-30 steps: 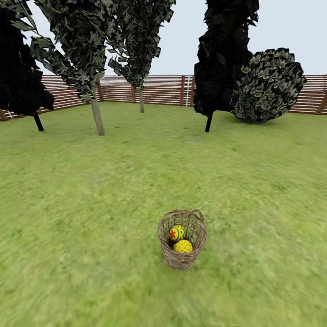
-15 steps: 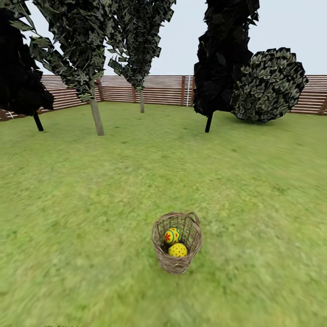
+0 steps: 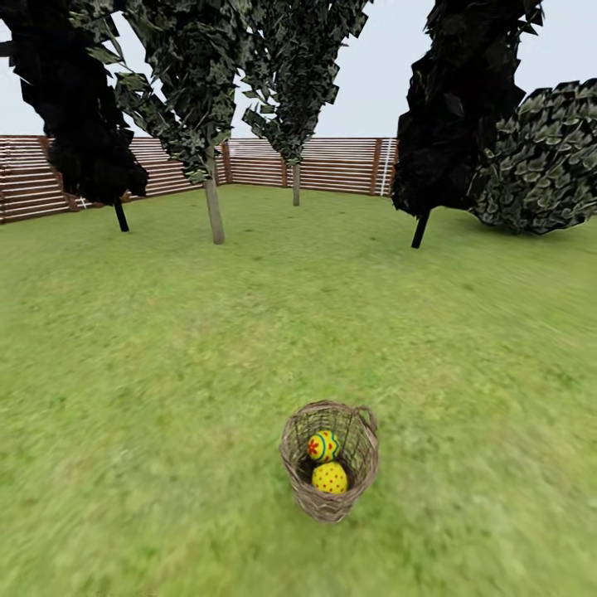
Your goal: Take the three Easter eggs out of the wicker basket on the lawn in the garden, then place them on the lawn next to a single tree (choose any tree) so that all three eggs are next to the same tree and none are left in the basket.
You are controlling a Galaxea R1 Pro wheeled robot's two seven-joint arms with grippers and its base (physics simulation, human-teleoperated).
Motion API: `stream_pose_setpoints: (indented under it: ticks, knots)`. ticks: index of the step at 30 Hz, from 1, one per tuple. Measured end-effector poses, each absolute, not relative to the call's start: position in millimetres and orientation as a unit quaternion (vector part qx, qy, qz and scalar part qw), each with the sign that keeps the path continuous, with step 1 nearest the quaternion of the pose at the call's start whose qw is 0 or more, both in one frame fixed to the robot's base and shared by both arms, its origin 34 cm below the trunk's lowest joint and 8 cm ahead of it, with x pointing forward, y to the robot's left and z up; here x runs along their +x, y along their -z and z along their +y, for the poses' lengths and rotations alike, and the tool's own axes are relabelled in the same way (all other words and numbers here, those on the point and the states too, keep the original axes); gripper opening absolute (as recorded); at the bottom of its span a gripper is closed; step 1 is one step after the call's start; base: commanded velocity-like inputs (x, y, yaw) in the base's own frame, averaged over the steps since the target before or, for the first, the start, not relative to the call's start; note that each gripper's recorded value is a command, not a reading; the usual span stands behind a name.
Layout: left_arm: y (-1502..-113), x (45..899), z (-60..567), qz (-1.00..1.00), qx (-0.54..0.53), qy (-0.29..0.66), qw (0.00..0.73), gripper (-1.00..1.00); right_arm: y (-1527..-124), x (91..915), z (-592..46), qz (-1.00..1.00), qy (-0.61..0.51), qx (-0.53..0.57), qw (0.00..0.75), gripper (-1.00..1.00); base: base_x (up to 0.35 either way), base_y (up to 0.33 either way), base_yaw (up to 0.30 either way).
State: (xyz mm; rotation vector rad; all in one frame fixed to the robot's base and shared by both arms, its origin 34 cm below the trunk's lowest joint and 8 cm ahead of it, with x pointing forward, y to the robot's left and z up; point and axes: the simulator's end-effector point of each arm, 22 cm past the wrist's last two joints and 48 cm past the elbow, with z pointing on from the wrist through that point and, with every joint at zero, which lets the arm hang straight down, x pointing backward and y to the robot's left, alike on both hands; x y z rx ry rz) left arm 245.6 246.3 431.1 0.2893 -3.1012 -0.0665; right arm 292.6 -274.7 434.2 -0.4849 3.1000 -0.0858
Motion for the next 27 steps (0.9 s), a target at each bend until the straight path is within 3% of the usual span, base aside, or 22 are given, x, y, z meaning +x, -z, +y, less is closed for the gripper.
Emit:
stream_pose_setpoints:
  ticks: [16, 25, 27]
  knots:
    - [-431.1, 246.0, 242.4, -0.995, 0.093, 0.018, 0.013, 1.00, -434.2, 292.5, -275.7, 0.988, 0.028, -0.154, 0.001, 1.00, 0.162, -0.299, 0.289]
    - [-430.9, 230.6, 235.2, -0.995, 0.097, 0.015, 0.031, 1.00, -434.6, 295.0, -283.2, 0.987, 0.035, -0.158, 0.002, 1.00, 0.029, -0.047, 0.034]
    - [-431.1, 223.9, 266.2, -0.994, 0.092, 0.037, 0.039, 1.00, -434.7, 296.9, -281.0, 0.986, 0.035, -0.163, 0.004, 1.00, 0.000, 0.000, 0.000]
